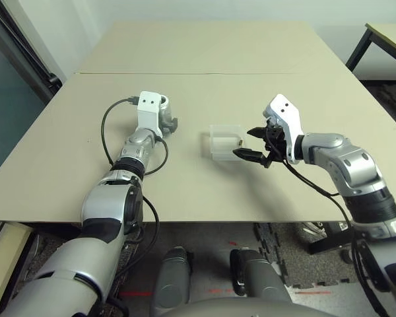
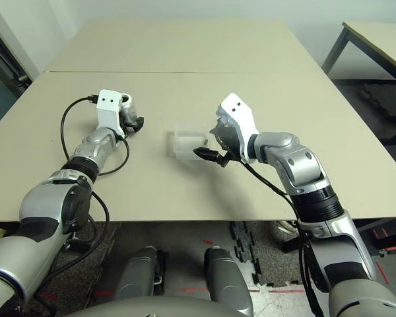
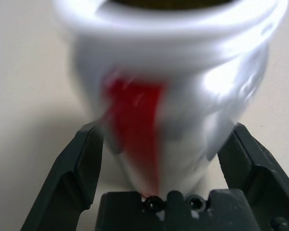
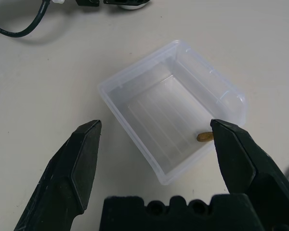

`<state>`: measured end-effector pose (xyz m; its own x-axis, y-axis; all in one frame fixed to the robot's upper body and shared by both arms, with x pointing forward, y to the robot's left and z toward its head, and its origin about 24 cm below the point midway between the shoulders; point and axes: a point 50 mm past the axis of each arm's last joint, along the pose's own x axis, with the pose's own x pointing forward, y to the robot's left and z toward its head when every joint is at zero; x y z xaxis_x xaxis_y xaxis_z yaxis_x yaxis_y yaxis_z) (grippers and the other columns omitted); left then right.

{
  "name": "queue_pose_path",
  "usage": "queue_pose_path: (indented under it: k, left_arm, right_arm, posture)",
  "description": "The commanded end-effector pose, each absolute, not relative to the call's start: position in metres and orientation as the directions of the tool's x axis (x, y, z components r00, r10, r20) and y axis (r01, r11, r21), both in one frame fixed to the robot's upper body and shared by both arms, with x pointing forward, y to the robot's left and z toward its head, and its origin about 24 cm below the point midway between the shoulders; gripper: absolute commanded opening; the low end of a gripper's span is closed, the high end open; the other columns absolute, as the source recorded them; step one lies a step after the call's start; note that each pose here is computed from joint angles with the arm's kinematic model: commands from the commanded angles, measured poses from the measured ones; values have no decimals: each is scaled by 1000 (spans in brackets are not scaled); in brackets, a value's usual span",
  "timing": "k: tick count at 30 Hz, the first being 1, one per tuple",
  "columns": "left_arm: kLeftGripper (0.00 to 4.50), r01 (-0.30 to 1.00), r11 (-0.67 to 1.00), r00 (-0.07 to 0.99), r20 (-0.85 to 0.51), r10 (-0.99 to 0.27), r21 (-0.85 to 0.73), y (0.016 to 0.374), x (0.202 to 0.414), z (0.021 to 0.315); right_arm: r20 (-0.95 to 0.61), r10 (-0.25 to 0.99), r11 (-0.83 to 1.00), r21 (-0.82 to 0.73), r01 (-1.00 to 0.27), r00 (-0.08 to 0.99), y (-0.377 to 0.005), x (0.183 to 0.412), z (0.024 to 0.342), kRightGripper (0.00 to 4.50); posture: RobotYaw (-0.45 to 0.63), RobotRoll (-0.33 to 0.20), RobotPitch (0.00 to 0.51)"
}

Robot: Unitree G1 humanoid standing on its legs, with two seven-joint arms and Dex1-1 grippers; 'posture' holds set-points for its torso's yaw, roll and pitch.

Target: Pour the medicine from the bottle into the box.

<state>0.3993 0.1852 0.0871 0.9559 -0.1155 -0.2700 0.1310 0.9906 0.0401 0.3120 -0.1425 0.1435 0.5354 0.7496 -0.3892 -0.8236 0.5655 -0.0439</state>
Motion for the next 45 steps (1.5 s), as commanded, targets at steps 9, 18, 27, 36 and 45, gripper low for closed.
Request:
queue_pose_path:
  k: [9, 18, 27, 36, 45]
  left_arm:
    - [4453, 178, 984, 955, -245, -166, 28, 183, 398, 86]
    - [4453, 213, 976, 952, -235, -199, 39, 180, 398, 89]
    - [4453, 184, 983, 959, -220, -176, 18, 189, 397, 89]
    - [4453, 195, 980, 970, -153, -189, 28, 191, 395, 97]
    - [4453, 233, 972, 961, -149, -233, -20, 185, 374, 92]
  right_arm:
    - [-379, 760, 557, -42, -830, 529, -140, 310, 144, 4500]
    - [-376, 759, 559, -41, -828, 531, -141, 311, 144, 4500]
    - [-378, 763, 553, -37, -832, 524, -140, 310, 143, 4500]
    - [-377, 766, 550, -35, -834, 521, -140, 309, 142, 4500]
    - [-373, 759, 567, -22, -823, 533, -143, 308, 139, 4500]
  posture:
    - [24, 0, 93]
    - [34, 0, 95]
    - [56, 0, 96]
    - [67, 0, 95]
    - [76, 0, 101]
